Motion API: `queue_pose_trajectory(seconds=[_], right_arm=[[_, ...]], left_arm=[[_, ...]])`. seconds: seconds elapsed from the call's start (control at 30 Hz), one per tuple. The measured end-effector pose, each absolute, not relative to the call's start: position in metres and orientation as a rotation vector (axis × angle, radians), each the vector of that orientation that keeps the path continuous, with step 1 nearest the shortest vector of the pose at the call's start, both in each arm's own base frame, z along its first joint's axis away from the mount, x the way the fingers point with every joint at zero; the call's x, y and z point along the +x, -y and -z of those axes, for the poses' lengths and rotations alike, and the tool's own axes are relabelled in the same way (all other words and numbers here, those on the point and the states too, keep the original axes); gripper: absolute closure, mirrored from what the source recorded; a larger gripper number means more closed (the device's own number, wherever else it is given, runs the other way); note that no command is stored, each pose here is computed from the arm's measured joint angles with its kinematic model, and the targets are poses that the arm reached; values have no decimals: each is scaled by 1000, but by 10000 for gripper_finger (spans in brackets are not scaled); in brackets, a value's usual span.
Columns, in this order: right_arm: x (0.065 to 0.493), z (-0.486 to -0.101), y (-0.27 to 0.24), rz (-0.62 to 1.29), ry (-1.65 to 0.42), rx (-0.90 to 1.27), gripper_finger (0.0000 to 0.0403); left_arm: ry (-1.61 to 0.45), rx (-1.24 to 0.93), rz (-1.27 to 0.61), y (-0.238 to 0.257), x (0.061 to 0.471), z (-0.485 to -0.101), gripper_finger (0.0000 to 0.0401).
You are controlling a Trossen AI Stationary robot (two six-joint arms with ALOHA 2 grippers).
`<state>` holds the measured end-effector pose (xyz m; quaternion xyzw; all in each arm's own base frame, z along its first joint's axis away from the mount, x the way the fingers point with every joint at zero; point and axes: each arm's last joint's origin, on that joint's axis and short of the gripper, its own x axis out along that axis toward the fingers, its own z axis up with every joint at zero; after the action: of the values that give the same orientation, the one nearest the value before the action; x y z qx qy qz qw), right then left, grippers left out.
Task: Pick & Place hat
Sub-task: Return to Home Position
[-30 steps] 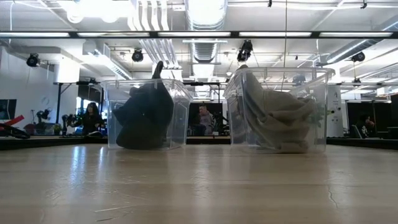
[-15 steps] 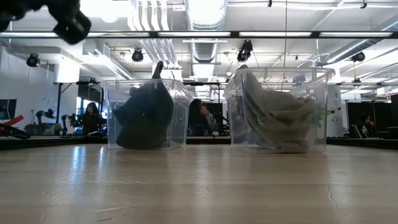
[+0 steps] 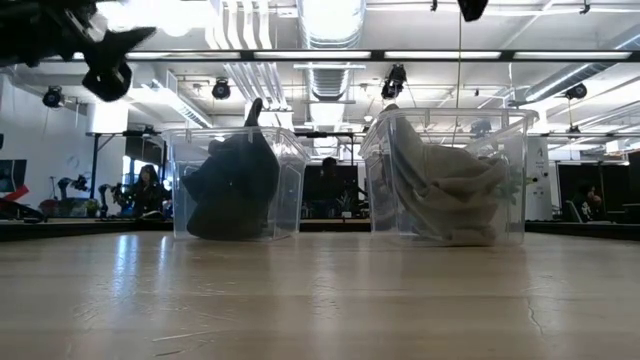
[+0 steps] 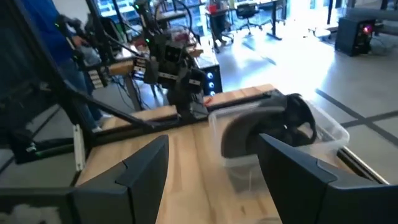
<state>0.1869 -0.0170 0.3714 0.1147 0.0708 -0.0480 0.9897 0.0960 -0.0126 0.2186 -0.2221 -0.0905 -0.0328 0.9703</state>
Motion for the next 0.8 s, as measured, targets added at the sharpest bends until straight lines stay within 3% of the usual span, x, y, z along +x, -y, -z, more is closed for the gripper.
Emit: queue_pose_trajectory(seconds=[0.8], right_arm=[[191, -296, 19, 18, -5, 261, 165]], left_arm=[[-11, -487, -72, 9, 102, -165, 193]])
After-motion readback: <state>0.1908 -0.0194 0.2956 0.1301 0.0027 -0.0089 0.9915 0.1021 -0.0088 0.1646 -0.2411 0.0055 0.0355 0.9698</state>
